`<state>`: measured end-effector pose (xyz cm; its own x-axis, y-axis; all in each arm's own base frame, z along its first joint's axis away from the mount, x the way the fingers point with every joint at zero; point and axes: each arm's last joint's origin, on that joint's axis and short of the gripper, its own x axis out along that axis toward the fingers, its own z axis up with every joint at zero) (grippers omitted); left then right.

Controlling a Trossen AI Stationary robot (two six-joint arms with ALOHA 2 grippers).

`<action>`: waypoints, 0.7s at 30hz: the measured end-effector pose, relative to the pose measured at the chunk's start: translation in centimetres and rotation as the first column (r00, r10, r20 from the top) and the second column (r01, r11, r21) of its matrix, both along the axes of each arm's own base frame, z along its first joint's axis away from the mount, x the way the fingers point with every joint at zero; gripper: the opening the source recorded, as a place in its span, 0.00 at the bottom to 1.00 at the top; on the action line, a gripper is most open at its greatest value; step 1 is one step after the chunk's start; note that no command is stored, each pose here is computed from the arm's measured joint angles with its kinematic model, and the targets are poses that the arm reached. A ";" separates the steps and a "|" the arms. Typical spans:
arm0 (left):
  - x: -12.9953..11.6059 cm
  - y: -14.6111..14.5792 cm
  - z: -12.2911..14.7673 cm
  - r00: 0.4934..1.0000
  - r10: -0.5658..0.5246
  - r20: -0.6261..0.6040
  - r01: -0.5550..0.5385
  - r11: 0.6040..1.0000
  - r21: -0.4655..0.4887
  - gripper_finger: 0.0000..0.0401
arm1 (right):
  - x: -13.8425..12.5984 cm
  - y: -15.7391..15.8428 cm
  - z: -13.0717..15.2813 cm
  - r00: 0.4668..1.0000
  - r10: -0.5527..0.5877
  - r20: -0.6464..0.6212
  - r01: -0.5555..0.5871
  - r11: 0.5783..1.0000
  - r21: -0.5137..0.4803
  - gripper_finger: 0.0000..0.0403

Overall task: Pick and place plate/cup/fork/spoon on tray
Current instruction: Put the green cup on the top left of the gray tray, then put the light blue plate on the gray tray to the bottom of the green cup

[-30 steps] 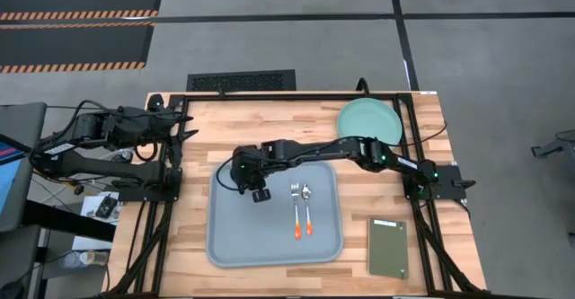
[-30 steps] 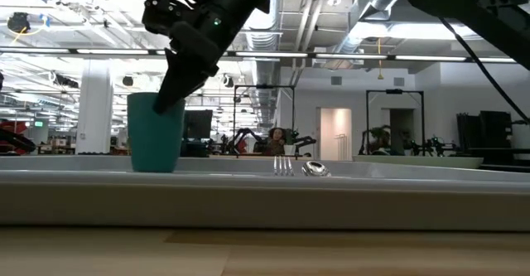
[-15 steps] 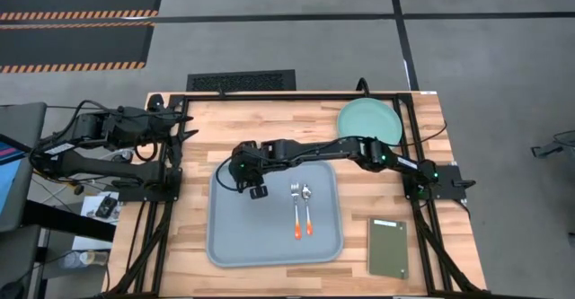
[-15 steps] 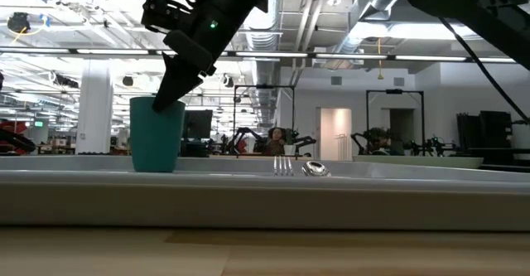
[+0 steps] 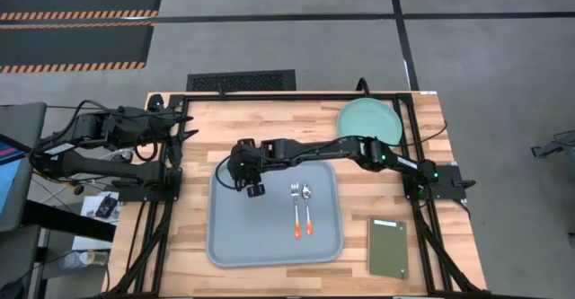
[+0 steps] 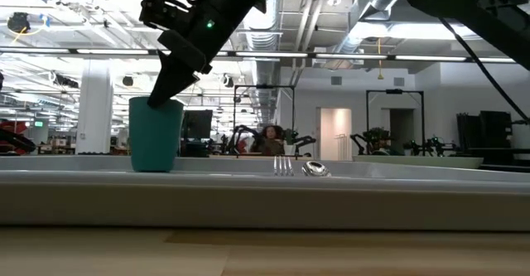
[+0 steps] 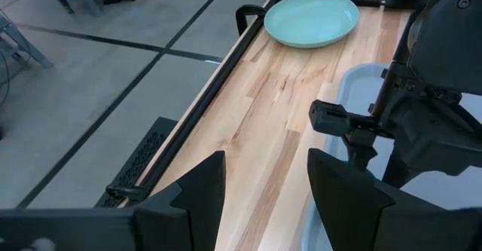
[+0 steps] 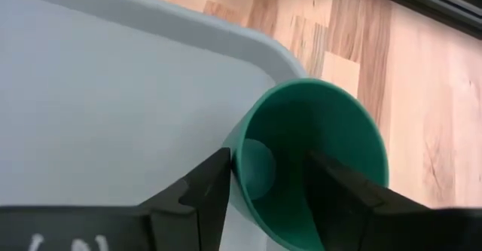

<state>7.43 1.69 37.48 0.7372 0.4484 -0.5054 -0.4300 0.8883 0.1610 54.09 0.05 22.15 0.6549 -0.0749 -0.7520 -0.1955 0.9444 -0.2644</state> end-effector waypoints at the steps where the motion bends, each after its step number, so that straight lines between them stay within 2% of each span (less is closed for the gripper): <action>1: 0.0 0.0 0.0 1.000 0.000 0.000 0.000 1.000 0.000 0.44 | 0.0 0.0 0.0 1.000 0.001 0.002 -0.001 1.000 0.000 0.48; 8: 0.0 0.0 0.0 1.000 0.000 0.000 0.000 1.000 0.000 0.44 | -0.3 0.7 2.0 0.999 0.013 0.052 -0.013 1.000 0.002 0.57; 13: 0.0 0.0 0.0 1.000 0.000 0.000 0.000 1.000 0.000 0.44 | -1.5 0.8 5.1 0.995 0.015 0.098 -0.016 1.000 0.002 0.62; 17: 0.0 0.0 0.0 1.000 0.003 0.002 -0.003 1.000 -0.004 0.44 | -4.7 0.7 10.1 0.997 0.010 0.082 -0.010 1.000 0.005 0.62; 21: 0.0 0.0 0.0 1.000 0.003 0.003 -0.003 1.000 -0.005 0.44 | -9.2 -0.1 14.8 0.997 -0.070 0.037 0.068 0.996 0.056 0.62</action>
